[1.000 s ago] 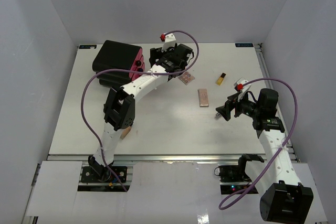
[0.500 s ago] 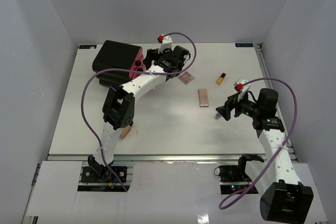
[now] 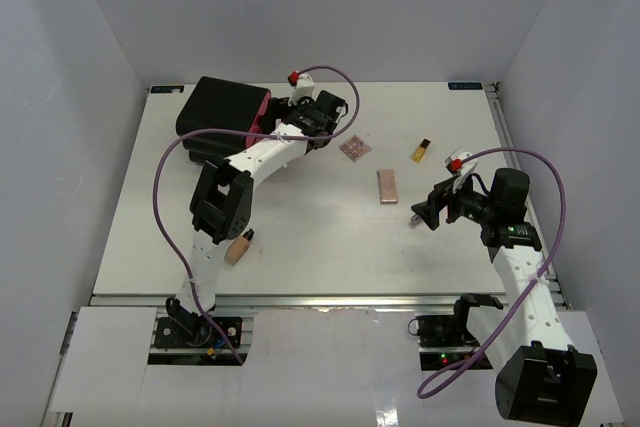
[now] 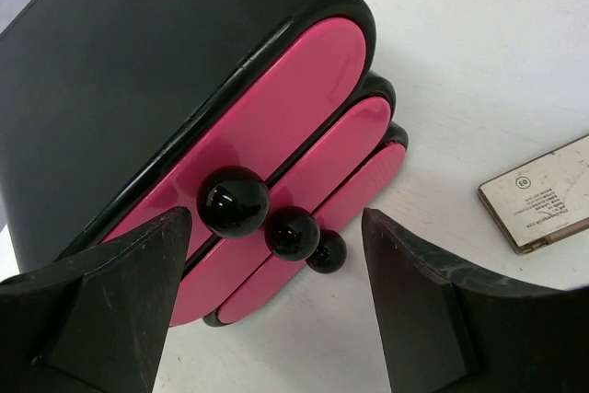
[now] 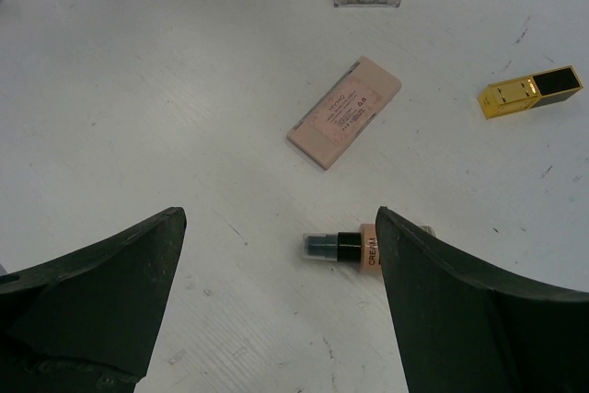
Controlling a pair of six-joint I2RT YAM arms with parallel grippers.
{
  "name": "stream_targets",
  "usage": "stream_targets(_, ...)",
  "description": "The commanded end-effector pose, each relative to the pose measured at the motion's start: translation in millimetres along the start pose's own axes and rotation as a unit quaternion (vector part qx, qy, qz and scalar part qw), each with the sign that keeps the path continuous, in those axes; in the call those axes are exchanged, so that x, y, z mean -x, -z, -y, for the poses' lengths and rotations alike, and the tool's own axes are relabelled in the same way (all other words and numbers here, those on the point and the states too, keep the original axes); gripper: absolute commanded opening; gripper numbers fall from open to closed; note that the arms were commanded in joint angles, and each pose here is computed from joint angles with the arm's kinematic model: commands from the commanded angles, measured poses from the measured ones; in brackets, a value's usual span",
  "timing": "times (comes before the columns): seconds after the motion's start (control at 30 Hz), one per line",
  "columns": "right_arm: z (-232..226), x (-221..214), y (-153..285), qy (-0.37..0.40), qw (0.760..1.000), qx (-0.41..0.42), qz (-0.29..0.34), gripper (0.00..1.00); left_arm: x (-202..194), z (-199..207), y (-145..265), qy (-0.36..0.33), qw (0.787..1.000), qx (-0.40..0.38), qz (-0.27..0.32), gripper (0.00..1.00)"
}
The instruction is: Organize the makeup
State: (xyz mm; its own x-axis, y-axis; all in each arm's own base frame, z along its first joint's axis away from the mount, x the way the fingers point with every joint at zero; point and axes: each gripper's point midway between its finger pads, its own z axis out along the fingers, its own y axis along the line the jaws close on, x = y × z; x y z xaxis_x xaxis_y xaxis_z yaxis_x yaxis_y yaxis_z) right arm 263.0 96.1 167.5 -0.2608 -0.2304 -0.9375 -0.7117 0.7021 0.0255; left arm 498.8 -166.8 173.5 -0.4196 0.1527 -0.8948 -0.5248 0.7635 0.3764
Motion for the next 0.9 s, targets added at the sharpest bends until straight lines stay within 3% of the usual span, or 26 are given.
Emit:
stream_targets(0.0, 5, 16, 1, 0.017, 1.0, -0.005, 0.015, 0.9, 23, -13, 4, 0.019, 1.0, 0.005, 0.012, 0.85)
stream_targets(0.17, 5, 16, 2, 0.016, 1.0, -0.007, 0.015, 0.9, 19, -15, -5, 0.014, 1.0, 0.011, 0.007, 0.79)
stream_targets(0.37, 6, 16, 2, 0.016, 1.0, -0.007, 0.015, 0.9, 18, -13, -8, 0.015, 1.0, 0.006, 0.003, 0.6)
stream_targets(0.8, 6, 17, 2, 0.017, 1.0, -0.009, 0.015, 0.9, 12, -16, -13, 0.012, 1.0, 0.007, -0.003, 0.57)
stream_targets(0.87, 6, 17, 2, 0.017, 1.0, -0.009, 0.015, 0.9, 10, -16, -16, 0.011, 1.0, 0.006, -0.006, 0.51)
